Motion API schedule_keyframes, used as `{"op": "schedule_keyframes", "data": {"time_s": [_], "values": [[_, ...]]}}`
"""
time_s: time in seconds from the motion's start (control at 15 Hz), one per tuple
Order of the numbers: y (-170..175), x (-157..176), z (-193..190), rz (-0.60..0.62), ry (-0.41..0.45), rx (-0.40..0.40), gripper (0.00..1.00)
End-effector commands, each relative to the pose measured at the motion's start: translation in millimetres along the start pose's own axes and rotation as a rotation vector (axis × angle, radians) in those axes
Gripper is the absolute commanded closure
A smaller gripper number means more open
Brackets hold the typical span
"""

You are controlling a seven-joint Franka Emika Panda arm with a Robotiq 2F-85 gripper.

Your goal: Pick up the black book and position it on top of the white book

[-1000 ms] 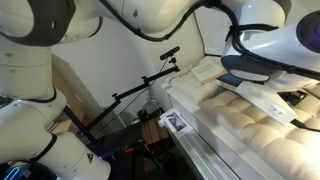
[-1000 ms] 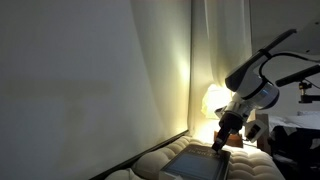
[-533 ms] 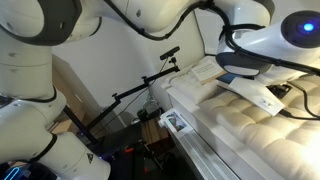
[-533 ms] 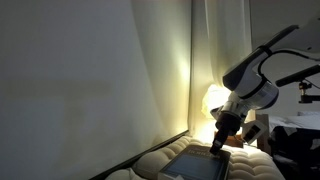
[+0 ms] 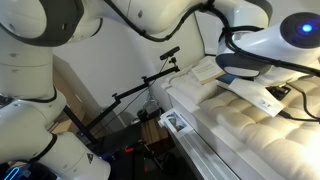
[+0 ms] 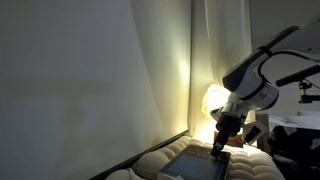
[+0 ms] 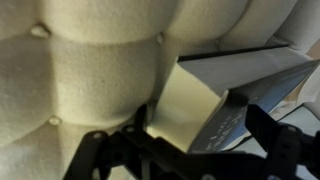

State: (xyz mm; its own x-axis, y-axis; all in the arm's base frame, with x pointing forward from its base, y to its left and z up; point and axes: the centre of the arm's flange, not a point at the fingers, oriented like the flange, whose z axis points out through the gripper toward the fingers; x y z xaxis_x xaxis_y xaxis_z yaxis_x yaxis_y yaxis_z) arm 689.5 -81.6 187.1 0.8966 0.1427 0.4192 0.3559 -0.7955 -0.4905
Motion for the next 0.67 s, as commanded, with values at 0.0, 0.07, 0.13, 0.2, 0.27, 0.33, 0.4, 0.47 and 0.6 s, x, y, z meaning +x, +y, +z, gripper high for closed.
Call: {"op": "schedule_keyframes", "data": {"time_s": [0.0,0.07,0.13,0.2,0.27,0.33,0.4,0.47,0.6], "values": [[12,7,10,0.085,0.002,-0.019,0.00],[19,8,11,0.123,-0.010,0.002,0.00],[25,9,14,0.157,-0.017,0.022,0.00],[28,9,16,0.188,-0.012,0.015,0.00],[32,11,19,0.214,-0.023,0.039,0.00],[34,12,22,0.236,-0.034,0.072,0.00],[36,12,24,0.255,-0.045,0.096,0.00],[38,13,27,0.267,-0.057,0.128,0.00],[38,14,32,0.272,-0.094,0.216,0.00]]}}
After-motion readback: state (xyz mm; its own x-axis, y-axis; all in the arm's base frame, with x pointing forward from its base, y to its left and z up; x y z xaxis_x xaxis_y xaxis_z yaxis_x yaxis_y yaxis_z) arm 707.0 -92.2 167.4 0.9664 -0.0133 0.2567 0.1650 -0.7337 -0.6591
